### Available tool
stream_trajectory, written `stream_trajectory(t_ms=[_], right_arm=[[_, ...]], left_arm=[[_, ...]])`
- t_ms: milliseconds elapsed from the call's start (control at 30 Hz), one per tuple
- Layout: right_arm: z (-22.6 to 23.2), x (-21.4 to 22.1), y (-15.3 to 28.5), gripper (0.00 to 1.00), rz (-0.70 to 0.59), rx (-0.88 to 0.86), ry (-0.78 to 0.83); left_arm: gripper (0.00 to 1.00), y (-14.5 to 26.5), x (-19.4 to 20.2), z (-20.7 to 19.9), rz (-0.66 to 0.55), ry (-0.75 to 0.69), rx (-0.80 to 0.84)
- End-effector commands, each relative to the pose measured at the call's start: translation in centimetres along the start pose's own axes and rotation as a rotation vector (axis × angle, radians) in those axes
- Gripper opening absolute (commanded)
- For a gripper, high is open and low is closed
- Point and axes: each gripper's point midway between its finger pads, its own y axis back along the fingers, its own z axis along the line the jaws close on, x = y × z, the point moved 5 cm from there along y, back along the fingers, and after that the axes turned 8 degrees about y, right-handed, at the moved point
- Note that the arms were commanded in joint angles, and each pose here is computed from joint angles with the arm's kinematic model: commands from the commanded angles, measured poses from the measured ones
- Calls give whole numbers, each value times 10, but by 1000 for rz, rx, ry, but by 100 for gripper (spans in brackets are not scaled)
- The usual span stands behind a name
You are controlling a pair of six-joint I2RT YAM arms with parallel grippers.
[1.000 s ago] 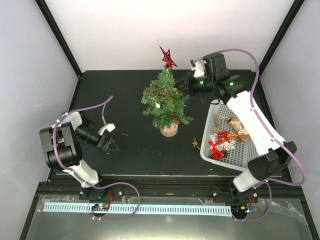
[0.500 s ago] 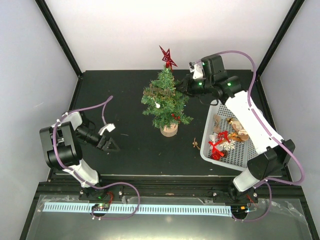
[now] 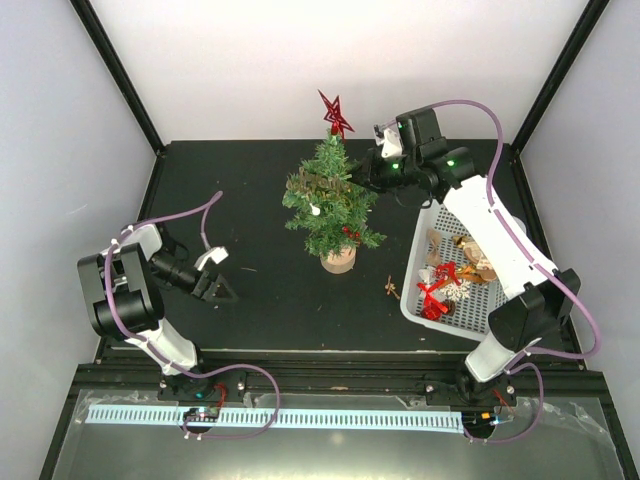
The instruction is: Decorate the small christmas tree
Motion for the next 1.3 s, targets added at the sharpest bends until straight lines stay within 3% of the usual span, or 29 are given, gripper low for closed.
stream_trajectory(t_ms=[0,567,933,1267], right_arm=[[3,-2,5,7,-7,16,25],[7,-1,12,11,-16,15,33],[15,-8,26,24,-73,23,50],[12,-6,32,24,-89,44,47]], left_arm=[[99,5,-5,-2,-29,-20,26],[99,5,-4,-2,-30,-20,30],[99,7,-4,-3,-37,-25,25],[99,8,-4,-4,-46,-29,17]])
